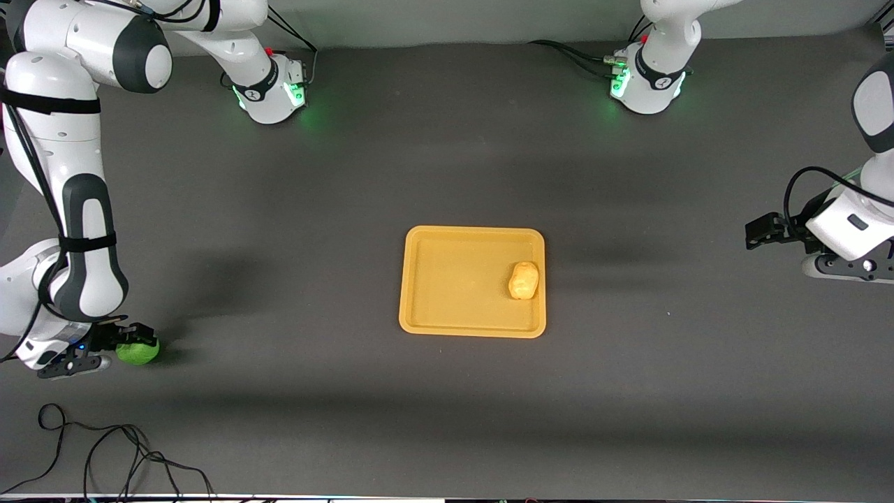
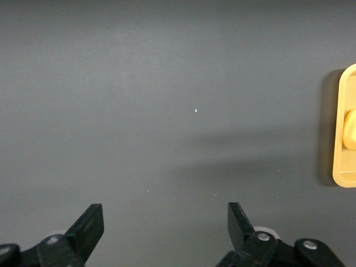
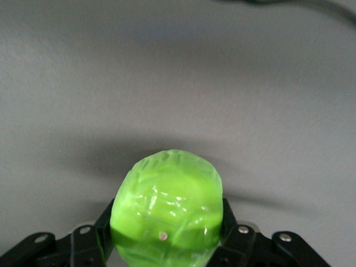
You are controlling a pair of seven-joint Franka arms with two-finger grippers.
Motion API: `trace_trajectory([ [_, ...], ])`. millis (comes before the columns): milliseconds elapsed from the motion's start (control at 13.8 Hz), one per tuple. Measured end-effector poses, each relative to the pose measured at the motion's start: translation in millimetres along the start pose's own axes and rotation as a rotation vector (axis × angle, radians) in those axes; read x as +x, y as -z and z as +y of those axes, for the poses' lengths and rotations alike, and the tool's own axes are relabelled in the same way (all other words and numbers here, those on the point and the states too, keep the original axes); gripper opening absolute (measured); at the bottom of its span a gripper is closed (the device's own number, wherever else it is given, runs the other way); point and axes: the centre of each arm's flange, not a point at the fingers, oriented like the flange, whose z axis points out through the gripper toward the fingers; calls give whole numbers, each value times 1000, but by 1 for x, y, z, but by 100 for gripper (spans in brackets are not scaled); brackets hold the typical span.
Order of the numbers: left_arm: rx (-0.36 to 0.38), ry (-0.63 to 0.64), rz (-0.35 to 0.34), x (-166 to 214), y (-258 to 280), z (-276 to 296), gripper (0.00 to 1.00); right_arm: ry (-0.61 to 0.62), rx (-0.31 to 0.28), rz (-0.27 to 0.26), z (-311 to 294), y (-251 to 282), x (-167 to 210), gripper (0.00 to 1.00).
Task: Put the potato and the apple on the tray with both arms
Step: 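Grasp the green apple with the right gripper while the left gripper withdraws, then lift the green apple with the right gripper and carry it toward the tray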
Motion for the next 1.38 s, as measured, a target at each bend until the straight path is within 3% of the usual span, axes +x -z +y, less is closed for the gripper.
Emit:
trace_trajectory([
  [290,-1,4,-5,-2,-2,-8,100,38,20,-13,2,54,18,72],
  [580,-4,7,-2,-2,-2,-11,100,53,0,-81,5,199,3,72],
  [725,-18,12,2,-2,-1,-9,100,11,9,-122,-26,267,-7,72],
  [942,-23,17,12,-2,3,-5,100,-63,41,-161,-123,319,2,72],
  [1159,-21,10,19,-2,8,14,100,-129,29,-174,-252,319,31,72],
  [1377,-18,7,23,-2,10,24,100,-214,5,-138,-408,313,41,72],
])
